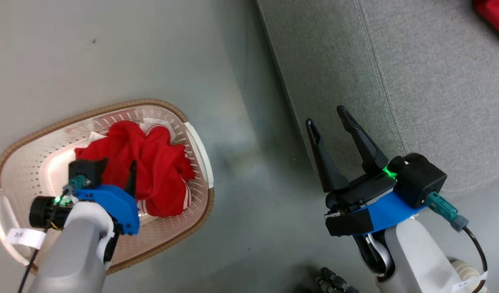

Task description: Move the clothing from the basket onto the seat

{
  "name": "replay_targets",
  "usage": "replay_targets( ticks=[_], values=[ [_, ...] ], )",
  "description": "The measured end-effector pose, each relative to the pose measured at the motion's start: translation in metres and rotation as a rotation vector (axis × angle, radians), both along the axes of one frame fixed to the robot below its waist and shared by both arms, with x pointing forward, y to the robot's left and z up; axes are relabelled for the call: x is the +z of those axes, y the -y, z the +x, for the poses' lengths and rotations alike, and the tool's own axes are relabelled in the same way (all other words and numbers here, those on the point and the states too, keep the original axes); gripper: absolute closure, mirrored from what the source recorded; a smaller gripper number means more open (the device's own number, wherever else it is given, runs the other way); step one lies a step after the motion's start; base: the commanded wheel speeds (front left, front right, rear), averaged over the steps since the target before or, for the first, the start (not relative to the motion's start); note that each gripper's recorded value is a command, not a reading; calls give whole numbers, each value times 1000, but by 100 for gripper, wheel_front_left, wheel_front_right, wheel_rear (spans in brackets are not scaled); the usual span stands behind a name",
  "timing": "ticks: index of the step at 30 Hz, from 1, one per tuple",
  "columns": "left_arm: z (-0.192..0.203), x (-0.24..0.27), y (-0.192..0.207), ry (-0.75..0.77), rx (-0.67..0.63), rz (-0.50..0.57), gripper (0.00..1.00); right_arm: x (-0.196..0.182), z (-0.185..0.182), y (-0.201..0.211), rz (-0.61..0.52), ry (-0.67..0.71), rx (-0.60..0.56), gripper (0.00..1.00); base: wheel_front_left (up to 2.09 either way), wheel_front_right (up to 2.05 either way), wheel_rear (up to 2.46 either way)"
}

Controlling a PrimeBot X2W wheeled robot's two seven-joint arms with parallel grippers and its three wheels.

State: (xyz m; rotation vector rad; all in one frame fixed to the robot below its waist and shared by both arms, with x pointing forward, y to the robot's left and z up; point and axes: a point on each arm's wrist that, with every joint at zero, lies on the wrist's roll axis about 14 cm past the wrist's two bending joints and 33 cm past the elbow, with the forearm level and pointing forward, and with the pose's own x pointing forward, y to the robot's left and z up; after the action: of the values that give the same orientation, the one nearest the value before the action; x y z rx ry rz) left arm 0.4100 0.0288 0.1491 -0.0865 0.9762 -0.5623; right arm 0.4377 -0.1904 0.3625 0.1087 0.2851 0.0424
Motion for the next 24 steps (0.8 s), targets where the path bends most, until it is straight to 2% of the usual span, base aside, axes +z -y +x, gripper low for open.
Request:
replay_targets(
  ticks=[10, 16, 24],
  values=[
    [-10, -44, -1, -190, 35, 74, 0, -14, 4, 6, -12, -27, -8, 0, 0, 0, 0],
    [-36, -59, -5, -337, 50, 117, 0, -17, 4, 5, -7, -36, -6, 0, 0, 0, 0],
    [-48, -68, 1, -411, 38, 116, 0, -22, 4, 4, -7, -46, -2, 0, 0, 0, 0]
  ],
)
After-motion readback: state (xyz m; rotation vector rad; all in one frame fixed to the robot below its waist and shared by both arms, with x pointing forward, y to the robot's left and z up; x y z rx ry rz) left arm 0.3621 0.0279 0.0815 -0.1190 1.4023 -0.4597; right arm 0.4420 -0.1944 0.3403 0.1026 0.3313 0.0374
